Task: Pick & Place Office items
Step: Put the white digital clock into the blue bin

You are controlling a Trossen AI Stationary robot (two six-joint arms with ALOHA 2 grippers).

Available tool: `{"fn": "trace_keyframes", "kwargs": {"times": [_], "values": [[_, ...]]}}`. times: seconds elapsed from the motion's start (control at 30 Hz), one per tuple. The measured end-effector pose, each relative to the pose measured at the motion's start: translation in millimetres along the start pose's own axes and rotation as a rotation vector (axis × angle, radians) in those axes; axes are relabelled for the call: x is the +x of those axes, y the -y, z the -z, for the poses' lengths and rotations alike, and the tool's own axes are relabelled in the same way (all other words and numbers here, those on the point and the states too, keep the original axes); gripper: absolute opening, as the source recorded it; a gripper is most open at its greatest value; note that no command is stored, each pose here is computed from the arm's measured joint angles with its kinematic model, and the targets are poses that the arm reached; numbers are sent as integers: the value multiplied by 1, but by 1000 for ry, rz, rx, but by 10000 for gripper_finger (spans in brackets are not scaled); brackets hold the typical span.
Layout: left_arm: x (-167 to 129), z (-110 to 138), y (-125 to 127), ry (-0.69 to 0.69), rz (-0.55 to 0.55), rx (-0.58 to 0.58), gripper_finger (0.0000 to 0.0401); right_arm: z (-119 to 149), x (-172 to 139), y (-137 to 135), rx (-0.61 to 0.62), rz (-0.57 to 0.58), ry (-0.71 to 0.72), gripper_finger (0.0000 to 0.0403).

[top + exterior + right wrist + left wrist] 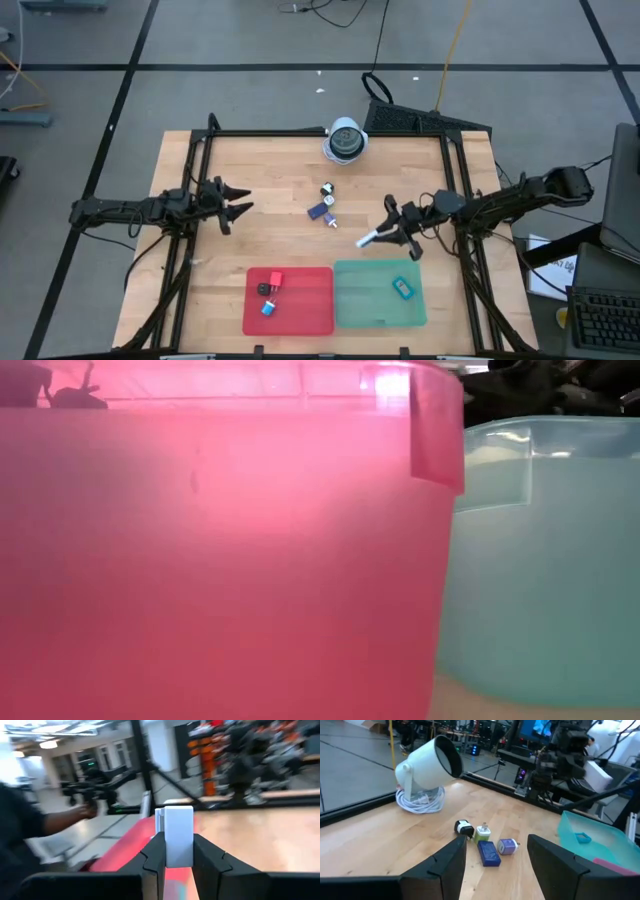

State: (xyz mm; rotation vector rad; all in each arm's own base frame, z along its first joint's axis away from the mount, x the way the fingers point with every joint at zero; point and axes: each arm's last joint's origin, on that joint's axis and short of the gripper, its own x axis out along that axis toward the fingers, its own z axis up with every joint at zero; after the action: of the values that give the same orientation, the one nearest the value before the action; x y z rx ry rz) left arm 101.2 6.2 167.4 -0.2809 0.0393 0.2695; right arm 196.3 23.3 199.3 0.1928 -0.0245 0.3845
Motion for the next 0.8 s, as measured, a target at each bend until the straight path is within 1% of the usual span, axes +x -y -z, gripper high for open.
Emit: {"fn": "trace_keyframes", "kwargs": {"times": [0.1,0.23,0.37,0.57,0.67,0.8], "values": [[0,0,0,0,-2,7,214,9,-3,-6,60,-63,-41,58],[0,0,0,0,-2,8,214,29,-10,-15,132,-94,-123,58],[0,0,0,4,-1,7,214,45,-14,-27,177,-146,-214,58],[0,-1,0,15,0,6,214,62,-22,-46,142,-251,-296,58],[0,-1,0,15,0,6,214,66,-25,-50,107,-239,-302,59],[0,-1,0,15,1,6,214,71,-29,-53,74,-257,-319,59]]}}
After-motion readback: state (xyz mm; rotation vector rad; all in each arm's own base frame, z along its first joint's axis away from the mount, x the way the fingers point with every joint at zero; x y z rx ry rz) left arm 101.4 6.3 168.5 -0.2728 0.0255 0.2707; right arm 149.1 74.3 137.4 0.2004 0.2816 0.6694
